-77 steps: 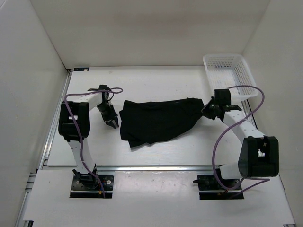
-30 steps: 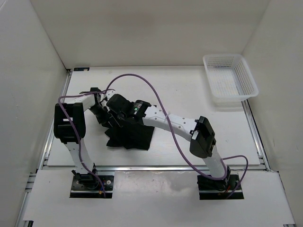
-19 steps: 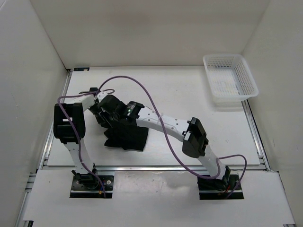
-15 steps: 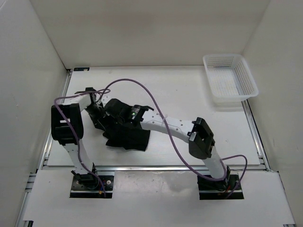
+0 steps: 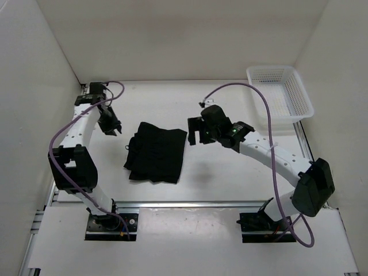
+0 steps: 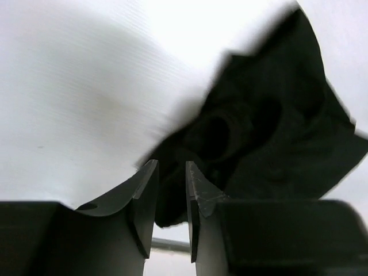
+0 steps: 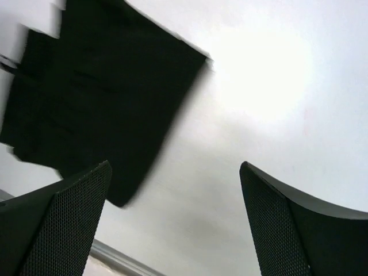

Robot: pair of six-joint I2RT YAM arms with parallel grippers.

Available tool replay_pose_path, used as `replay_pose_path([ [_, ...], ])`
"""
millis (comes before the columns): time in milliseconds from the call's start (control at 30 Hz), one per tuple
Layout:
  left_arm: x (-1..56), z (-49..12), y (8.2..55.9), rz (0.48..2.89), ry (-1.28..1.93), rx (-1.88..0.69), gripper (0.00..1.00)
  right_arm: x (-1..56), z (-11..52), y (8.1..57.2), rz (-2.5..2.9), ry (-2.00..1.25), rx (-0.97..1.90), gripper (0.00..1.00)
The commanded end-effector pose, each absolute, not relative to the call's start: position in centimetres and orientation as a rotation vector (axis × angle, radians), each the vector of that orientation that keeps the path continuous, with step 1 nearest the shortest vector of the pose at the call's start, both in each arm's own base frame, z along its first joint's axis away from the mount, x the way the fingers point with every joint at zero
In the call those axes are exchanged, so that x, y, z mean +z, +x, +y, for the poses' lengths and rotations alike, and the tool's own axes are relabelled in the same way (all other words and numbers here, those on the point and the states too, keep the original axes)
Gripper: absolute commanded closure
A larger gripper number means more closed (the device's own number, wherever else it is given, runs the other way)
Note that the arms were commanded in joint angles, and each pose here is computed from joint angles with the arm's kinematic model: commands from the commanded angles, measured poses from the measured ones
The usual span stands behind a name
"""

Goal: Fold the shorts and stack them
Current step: Fold the shorts

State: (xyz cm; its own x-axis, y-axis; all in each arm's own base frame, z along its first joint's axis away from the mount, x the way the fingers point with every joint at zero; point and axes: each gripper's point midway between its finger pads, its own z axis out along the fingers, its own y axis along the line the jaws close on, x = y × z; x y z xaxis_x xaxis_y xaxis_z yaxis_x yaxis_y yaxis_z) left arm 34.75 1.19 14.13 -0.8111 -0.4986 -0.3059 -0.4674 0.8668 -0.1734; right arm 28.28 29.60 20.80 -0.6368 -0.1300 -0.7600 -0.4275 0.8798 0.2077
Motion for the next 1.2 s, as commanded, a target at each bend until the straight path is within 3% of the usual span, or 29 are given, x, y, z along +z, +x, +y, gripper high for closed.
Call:
replay_pose_path([
  [0,13.3,-3.2,32.3,2.826,-0.507,-0.181,0.64,16.3,28.6,26.1,2.426,-0.322,0.597,0.04],
  [33,12.9,-4.4,32.2,2.835,-0.453,-0.237,0.5,15.8,28.1,26.2,2.447,-0.309,0.61,0.03],
  [133,10.8,-7.6,31.2,2.92,-0.315,-0.303,0.29,14.3,29.6,25.0,2.524,-0.339,0.737,0.0],
  [267,7.0,-9.3,30.8,3.016,-0.276,-0.333,0.27,12.7,32.0,25.1,2.57,-0.379,0.844,0.0],
  [333,5.6,-9.3,30.9,3.049,-0.303,-0.325,0.36,11.2,33.2,25.7,2.608,-0.382,0.892,0.0],
  [467,4.8,-9.7,31.9,3.052,-0.317,-0.342,0.74,8.8,34.7,26.9,2.644,-0.377,0.962,0.0],
  [500,4.6,-9.9,31.8,3.062,-0.318,-0.36,0.9,8.3,35.4,26.9,2.657,-0.394,1.0,0.0],
  [667,7.6,-9.0,33.3,2.973,-0.33,-0.307,0.9,6.8,37.0,27.5,2.673,-0.406,1.059,0.0],
  [800,10.0,-7.3,33.6,2.897,-0.447,-0.274,0.9,5.7,38.0,27.8,2.675,-0.424,1.075,0.06],
  [900,10.6,-6.2,33.9,2.863,-0.499,-0.259,0.9,5.4,39.2,27.6,2.665,-0.443,1.092,0.16],
  [1000,10.1,-5.5,34.0,2.87,-0.524,-0.24,0.9,4.7,39.8,28.3,2.675,-0.4,1.056,0.47],
  [1033,9.8,-5.5,34.0,2.882,-0.527,-0.236,0.9,5.0,40.0,28.7,2.669,-0.382,1.052,0.75],
  [1067,9.7,-5.5,34.0,2.882,-0.527,-0.236,0.9,4.9,39.9,28.9,2.671,-0.363,1.038,0.87],
  [1100,9.6,-5.6,34.2,2.885,-0.528,-0.236,0.9,4.9,39.7,29.2,2.674,-0.349,1.006,0.96],
  [1167,9.3,-5.5,34.2,2.896,-0.517,-0.232,0.9,4.9,38.9,29.5,2.682,-0.339,0.975,1.0],
])
